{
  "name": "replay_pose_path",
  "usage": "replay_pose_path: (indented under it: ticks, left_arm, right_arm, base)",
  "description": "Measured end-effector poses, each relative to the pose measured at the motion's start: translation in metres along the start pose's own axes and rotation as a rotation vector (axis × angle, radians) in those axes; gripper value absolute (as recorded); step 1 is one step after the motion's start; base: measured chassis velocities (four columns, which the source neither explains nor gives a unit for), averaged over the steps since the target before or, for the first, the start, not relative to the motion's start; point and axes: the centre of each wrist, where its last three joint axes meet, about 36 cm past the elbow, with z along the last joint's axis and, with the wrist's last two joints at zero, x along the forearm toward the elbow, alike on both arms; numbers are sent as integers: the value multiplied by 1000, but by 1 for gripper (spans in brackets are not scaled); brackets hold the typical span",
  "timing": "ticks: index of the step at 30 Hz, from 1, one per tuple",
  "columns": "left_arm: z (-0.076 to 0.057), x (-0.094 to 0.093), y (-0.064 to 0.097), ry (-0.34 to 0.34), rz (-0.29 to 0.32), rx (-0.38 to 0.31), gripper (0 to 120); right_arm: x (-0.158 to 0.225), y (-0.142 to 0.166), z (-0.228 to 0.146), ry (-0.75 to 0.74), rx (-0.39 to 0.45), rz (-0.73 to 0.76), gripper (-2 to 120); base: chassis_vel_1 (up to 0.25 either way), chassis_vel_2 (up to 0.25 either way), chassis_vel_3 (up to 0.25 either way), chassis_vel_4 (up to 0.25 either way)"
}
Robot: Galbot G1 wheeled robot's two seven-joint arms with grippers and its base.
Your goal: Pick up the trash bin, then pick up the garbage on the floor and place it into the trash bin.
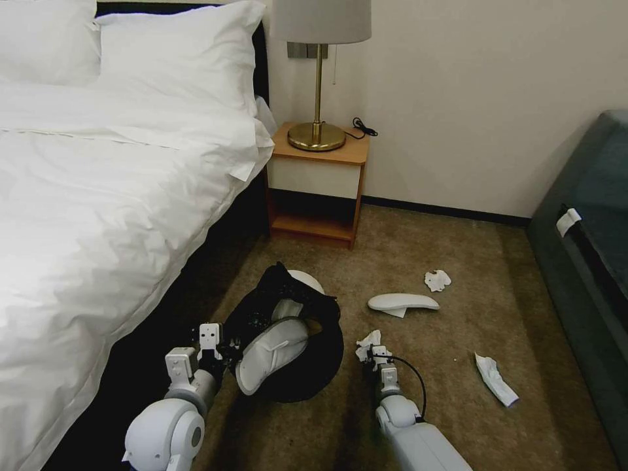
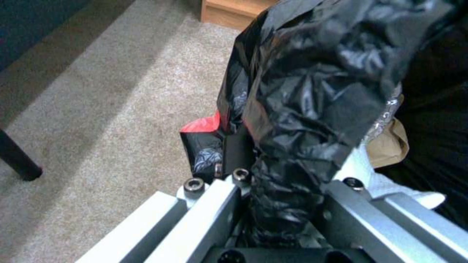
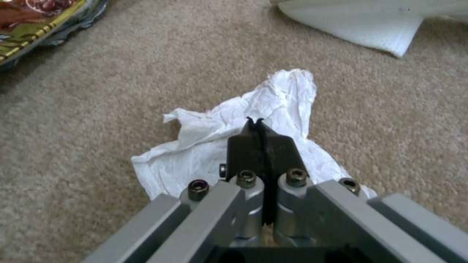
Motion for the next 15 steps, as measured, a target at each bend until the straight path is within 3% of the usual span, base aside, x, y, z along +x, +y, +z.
replay_pose_path:
  ticks: [15]
  left_arm:
    - [0, 0, -1, -6, 2, -5, 0]
  right_arm:
    - [-1, 0, -1, -9, 7, 2, 0]
  base:
    - [0, 0, 0, 0]
